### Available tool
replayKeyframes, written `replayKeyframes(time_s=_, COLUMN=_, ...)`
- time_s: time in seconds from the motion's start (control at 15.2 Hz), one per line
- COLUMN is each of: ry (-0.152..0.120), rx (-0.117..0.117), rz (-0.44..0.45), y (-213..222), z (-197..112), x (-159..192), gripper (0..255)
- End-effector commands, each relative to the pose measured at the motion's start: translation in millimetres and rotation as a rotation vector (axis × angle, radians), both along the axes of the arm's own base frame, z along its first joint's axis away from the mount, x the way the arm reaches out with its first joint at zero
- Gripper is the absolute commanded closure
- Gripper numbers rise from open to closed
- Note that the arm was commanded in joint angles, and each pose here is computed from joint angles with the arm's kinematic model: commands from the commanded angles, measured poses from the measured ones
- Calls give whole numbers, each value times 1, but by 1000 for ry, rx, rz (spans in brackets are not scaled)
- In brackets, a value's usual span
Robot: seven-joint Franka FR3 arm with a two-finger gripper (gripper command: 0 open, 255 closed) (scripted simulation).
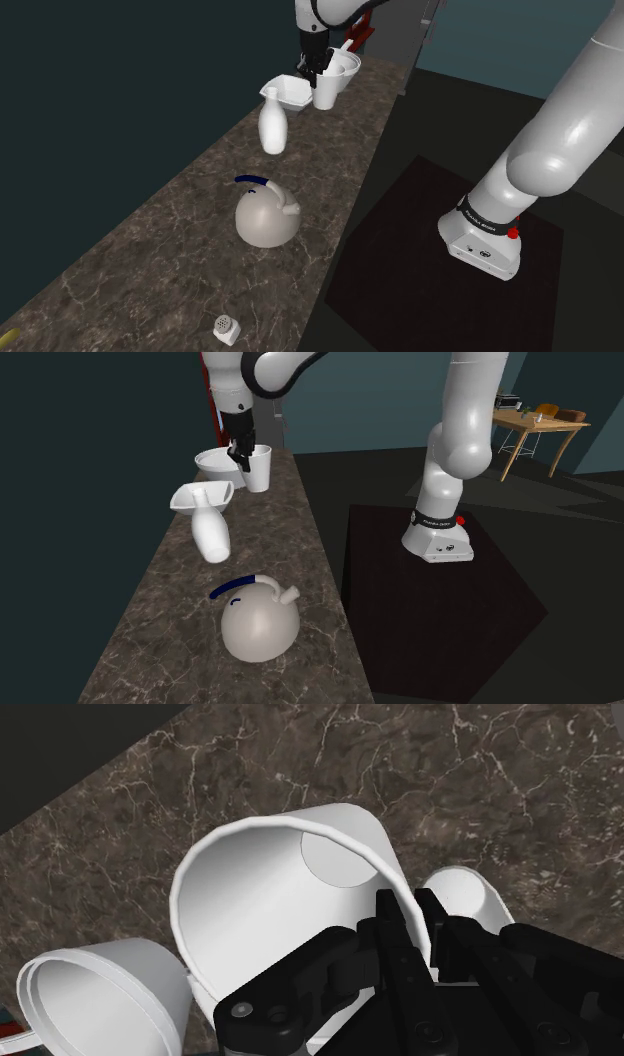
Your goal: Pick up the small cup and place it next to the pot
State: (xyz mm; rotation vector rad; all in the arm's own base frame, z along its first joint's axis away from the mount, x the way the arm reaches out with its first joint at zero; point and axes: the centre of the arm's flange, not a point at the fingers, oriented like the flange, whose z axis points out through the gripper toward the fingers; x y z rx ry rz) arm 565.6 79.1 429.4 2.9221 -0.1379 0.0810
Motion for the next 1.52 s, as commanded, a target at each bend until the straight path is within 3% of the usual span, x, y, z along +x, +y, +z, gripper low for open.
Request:
replayKeyframes(time_s=0.0, ry=0, rx=0, rz=1, y=-29, z=0, x=2, gripper=255)
replayKeyframes(time_s=1.45, ry=0, rx=0, rz=1, y=-319, z=0, x=18, gripper=255)
